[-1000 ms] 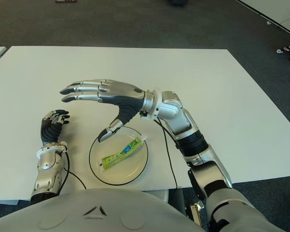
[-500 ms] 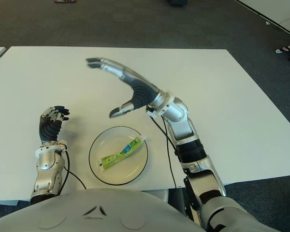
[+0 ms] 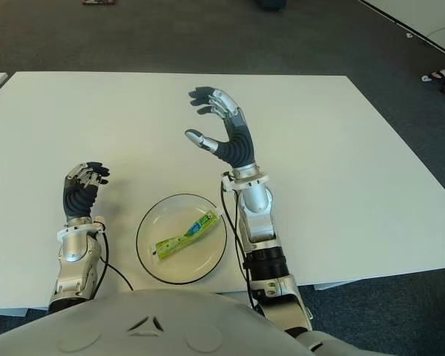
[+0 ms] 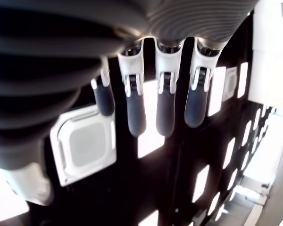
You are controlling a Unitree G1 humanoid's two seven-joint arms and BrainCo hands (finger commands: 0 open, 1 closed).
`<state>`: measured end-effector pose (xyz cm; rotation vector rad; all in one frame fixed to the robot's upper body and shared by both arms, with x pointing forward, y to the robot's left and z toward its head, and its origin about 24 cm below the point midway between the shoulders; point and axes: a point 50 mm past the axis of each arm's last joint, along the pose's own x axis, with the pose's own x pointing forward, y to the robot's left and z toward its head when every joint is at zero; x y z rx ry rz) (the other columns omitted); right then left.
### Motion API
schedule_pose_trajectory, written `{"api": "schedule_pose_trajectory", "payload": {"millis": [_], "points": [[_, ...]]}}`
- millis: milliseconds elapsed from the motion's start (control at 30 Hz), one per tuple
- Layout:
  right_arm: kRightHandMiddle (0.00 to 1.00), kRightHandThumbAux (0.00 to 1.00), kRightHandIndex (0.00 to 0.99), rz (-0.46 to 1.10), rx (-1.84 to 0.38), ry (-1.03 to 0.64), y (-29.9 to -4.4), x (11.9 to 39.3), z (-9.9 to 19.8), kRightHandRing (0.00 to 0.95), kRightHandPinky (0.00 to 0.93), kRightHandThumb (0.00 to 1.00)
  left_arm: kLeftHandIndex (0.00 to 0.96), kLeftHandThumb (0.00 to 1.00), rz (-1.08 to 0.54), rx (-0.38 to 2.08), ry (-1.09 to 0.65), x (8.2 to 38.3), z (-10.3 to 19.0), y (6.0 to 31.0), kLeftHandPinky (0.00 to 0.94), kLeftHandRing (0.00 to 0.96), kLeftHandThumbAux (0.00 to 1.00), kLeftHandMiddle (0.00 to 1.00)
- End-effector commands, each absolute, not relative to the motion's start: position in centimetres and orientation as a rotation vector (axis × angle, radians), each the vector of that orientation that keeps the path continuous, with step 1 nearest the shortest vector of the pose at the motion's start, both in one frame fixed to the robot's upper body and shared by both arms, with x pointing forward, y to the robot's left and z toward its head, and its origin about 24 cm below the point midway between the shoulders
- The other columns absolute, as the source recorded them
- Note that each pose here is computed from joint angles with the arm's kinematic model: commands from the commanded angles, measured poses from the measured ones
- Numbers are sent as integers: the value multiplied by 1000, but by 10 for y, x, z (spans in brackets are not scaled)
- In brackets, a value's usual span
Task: Put the toothpaste on the table into the plate.
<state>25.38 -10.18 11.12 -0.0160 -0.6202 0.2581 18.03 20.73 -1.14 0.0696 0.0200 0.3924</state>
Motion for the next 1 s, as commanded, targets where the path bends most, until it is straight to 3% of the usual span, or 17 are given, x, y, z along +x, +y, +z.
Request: {"api": "schedule_pose_trajectory", "payload": {"millis": [33, 367, 700, 1000], "points": [[376, 658, 300, 174, 87, -510, -115, 261, 87, 365, 380, 190, 427, 705, 369, 72, 38, 182, -13, 207, 474, 481, 718, 484], [390, 631, 315, 134, 207, -430, -122, 262, 64, 369, 356, 186, 427, 705, 366, 73, 13, 184, -12, 208, 476, 481, 718, 485], [389, 599, 312, 77, 164, -332, -129, 253, 41, 391, 403, 166, 427, 705, 357, 80, -28, 185, -11, 206, 500, 497, 718, 492], [397, 651, 315, 12, 120, -196, -144, 256, 12, 418, 426, 169, 427, 706, 345, 83, -31, 186, -10, 203, 493, 494, 718, 491]]}}
